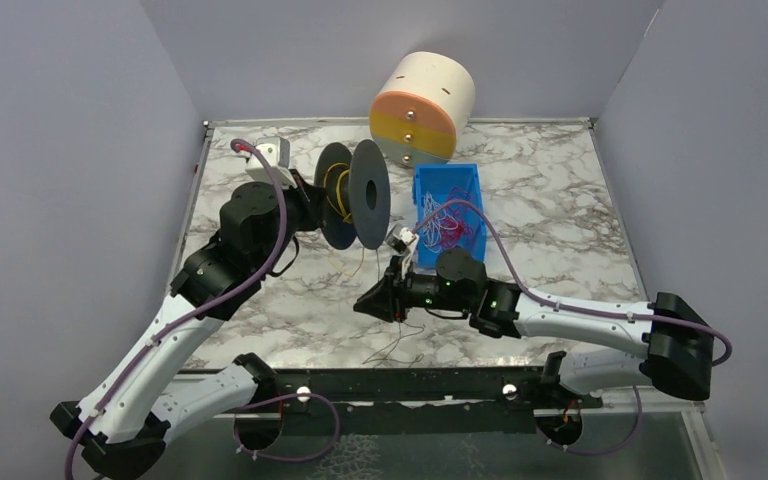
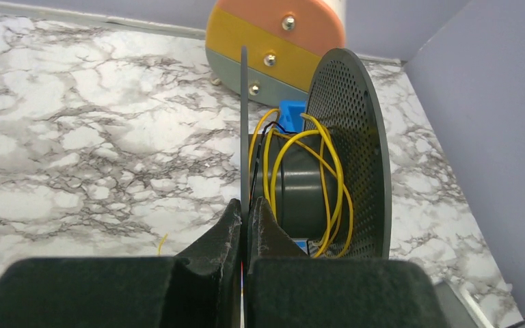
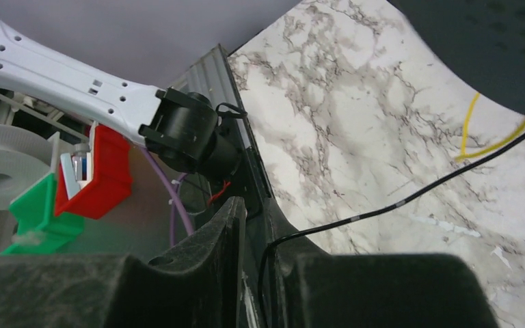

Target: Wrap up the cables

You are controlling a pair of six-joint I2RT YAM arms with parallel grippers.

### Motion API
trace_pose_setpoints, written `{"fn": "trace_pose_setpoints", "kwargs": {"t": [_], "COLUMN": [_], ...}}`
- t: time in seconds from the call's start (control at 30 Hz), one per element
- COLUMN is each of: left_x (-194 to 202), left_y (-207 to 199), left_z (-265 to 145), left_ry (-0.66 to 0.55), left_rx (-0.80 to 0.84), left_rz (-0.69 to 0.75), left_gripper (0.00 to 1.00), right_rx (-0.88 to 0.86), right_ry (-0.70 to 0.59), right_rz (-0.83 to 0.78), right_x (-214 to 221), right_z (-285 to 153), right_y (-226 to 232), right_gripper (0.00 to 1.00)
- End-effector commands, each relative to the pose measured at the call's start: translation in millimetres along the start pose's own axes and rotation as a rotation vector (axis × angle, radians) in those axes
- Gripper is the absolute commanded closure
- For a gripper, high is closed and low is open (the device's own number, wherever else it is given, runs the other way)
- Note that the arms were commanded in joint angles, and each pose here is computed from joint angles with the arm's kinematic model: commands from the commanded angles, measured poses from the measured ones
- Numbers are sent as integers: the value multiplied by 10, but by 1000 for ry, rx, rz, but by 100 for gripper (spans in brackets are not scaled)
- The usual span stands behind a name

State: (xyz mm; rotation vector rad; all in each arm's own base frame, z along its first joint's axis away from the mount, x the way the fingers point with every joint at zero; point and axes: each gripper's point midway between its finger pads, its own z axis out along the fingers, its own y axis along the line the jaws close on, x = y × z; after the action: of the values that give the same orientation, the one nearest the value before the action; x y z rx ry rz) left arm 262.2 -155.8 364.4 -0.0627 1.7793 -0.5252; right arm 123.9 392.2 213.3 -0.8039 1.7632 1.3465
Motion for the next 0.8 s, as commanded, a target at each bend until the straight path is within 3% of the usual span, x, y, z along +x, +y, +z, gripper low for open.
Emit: {"fn": "trace_pose_setpoints", "kwargs": {"t": [0.0, 0.3, 0.77], "left_x": [-225, 158, 704], "left_y": [22, 275, 334], "left_z": [72, 179, 220], "left_ry": [-111, -4, 192], "left_rx": [-41, -137, -78], "left_rz": [-47, 78, 246], "left_gripper": [100, 100, 100], "right_rx": [43, 80, 302], "right_ry": [50, 172, 314], "right_rz": [-57, -137, -414], "right_x": [-34, -302, -948], "right_z": [75, 51, -27], "right_y": [87, 258, 71], "right_gripper": [81, 87, 99]}}
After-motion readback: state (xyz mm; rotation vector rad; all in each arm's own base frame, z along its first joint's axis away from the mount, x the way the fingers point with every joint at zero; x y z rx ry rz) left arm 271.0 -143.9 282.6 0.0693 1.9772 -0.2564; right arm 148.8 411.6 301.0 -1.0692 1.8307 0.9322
